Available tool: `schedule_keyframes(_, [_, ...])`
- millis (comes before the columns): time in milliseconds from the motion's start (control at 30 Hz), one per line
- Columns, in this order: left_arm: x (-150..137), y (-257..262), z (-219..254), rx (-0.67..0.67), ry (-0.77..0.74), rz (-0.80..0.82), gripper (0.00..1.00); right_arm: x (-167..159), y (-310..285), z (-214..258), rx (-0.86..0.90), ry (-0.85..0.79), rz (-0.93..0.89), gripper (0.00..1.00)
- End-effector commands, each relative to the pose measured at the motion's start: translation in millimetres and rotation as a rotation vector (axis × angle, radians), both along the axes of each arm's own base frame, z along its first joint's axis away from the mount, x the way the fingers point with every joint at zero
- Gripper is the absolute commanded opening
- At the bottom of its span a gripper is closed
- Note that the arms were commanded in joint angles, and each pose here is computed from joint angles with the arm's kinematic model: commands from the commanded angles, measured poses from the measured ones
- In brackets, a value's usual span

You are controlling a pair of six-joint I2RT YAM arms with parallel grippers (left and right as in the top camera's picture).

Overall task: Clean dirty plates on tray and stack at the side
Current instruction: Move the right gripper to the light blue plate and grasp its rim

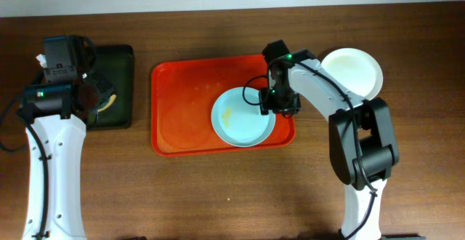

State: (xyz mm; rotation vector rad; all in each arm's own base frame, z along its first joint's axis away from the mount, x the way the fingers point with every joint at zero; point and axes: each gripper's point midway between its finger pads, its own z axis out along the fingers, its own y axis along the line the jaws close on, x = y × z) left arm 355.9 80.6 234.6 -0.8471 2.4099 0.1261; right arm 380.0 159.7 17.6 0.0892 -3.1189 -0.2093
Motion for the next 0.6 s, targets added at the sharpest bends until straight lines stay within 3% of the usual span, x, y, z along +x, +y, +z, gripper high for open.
schedule_keyframes(0, [0.8, -1.0, -1.4, -0.001, 0.002, -0.014, 0.00, -3.6, 11.8, -20.1, 0.001, 0.040, 0.011, 0.58])
schedule_keyframes(33, [0.8, -1.0, -1.4, -0.001, 0.002, -0.014, 0.00, -5.0, 11.6, -25.0, -0.004, 0.053, -0.003, 0.55])
schedule_keyframes(100, [1.1, -0.9, -2.0, -0.001, 0.004, -0.014, 0.00, -3.7, 12.4, -28.9, -0.002, 0.055, -0.019, 0.35])
schedule_keyframes(200, [4.1, -0.6, -9.0, -0.003, 0.022, -0.014, 0.00, 4.9, 19.3, -29.1, 0.016, 0.019, -0.037, 0.14])
schedule_keyframes(333, [37.0, 3.9, -37.9, -0.004, 0.032, -0.013, 0.00, 14.0, 59.8, -28.9, 0.070, -0.064, -0.019, 0.04])
schedule_keyframes(467, [86.7, 16.3, -62.0, 0.025, -0.043, -0.009, 0.00, 1.9, 93.5, -38.8, 0.065, -0.085, 0.052, 0.04])
schedule_keyframes(567, [105.6, 43.9, -89.6, 0.069, -0.038, 0.037, 0.00, -6.4, 101.7, -48.0, 0.057, -0.069, 0.076, 0.04])
